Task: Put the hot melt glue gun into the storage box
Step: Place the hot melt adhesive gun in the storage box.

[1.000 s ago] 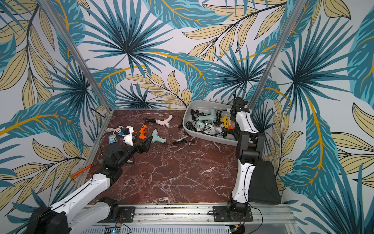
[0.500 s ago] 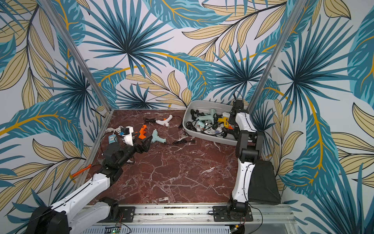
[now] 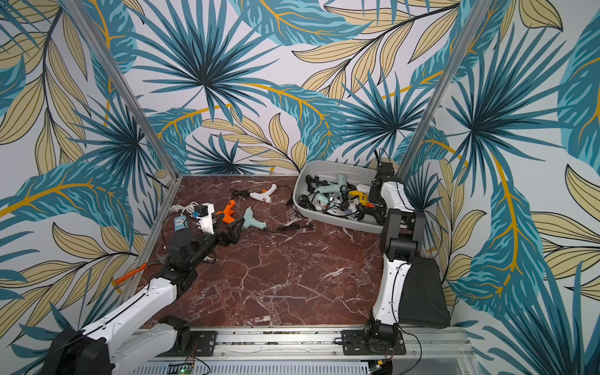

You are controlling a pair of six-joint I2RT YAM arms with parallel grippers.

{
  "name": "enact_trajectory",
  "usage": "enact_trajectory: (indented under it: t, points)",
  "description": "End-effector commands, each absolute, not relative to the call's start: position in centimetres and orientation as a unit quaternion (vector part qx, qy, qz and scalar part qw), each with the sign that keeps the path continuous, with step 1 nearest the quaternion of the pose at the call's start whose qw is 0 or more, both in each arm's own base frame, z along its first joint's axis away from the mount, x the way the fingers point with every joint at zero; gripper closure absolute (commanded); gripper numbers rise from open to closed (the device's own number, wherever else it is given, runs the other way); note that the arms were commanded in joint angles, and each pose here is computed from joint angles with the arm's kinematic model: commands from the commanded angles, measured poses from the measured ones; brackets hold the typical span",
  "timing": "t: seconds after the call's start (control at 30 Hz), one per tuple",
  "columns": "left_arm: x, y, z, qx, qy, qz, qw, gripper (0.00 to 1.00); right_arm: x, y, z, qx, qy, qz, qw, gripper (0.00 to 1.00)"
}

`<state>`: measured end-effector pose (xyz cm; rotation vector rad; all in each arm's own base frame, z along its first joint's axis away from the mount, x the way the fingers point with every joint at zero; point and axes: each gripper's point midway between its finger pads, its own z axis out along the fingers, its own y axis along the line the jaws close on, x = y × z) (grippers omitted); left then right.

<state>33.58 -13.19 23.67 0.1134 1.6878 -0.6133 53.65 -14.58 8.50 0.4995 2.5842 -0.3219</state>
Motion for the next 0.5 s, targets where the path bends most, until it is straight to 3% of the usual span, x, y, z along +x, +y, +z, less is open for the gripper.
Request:
enact_trajectory:
  t: [0.0,0.2,0.47]
  points:
    - [33.3,-12.3,23.4,0.038,0.74,-0.249,0.623,0.0,50.5,-13.6,7.2,0.174,0.963,-0.096,0.182,0.49]
    - [33.4,-11.1,22.6,0.009,0.765,-0.222,0.604,0.0,50.1,-12.2,10.1,0.183,0.959,-0.059,0.207,0.37]
    - [33.8,-10.0,20.6,-0.031,0.811,-0.191,0.552,0.0,48.5,-10.2,12.5,0.202,0.953,-0.014,0.227,0.34]
